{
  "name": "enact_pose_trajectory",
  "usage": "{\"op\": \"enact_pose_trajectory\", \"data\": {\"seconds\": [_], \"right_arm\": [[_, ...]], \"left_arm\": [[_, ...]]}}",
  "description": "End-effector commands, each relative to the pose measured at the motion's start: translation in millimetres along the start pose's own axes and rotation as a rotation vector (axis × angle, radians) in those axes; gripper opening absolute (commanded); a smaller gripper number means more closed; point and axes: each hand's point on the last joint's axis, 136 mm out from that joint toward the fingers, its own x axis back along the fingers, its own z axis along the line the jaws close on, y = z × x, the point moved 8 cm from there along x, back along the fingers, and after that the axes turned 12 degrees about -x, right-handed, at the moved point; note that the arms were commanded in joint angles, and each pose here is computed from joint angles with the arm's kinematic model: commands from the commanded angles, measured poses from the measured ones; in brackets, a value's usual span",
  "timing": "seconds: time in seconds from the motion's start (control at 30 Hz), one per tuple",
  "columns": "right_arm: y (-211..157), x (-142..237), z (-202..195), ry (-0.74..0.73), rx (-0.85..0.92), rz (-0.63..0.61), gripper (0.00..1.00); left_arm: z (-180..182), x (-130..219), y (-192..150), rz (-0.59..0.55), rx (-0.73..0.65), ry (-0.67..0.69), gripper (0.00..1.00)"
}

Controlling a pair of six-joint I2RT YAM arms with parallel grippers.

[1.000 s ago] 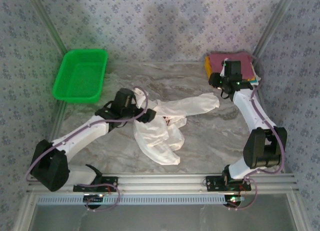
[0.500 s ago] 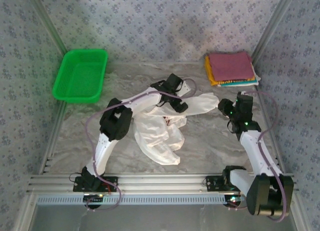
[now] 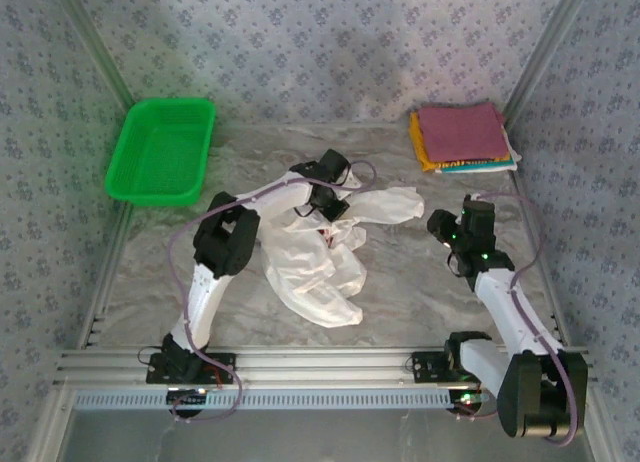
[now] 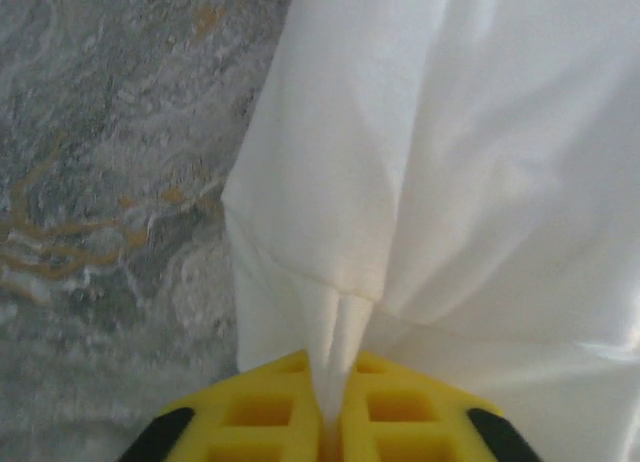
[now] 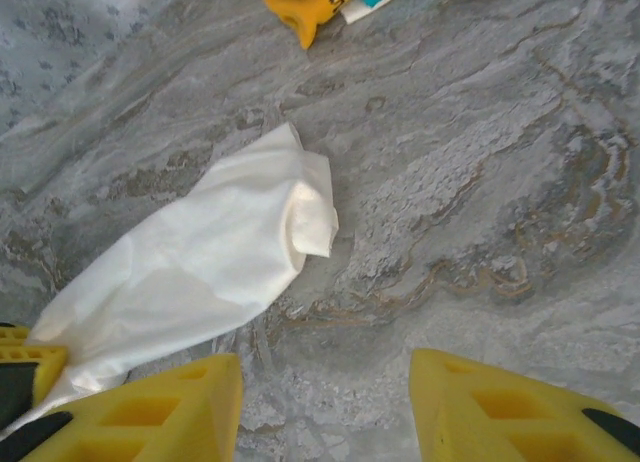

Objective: Fold and stack the t-shirts

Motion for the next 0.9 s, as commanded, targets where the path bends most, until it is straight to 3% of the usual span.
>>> {"op": "enact_pose_trajectory", "data": {"seconds": [0.0, 0.13, 0.37, 0.63, 0.87], "right_arm": [[5.9, -5.3, 20.6, 0.034, 0.061, -0.001, 0.50], [-10.9, -21.1, 46.3, 0.117, 0.161, 0.100, 0.50], [-72.2, -51.2, 100.3, 0.301, 0.311, 0.409, 0.57], [-113.9, -92.6, 126.3, 0.283, 0.334, 0.581, 0.59], [-135.1, -117.6, 124.7, 0.193, 0.343, 0.633, 0.57]], "left_arm": [[9.3, 68.7, 18.1, -0.145, 0.072, 0.085, 0.00], [26.2, 110.1, 11.3, -0.255, 0.174, 0.139, 0.00], [59.1, 156.6, -18.2, -0.335, 0.297, 0.212, 0.00], [77.7, 189.3, -55.3, -0.422, 0.424, 0.301, 0.00], [79.6, 211.4, -77.2, -0.430, 0.462, 0.383, 0.00]]}}
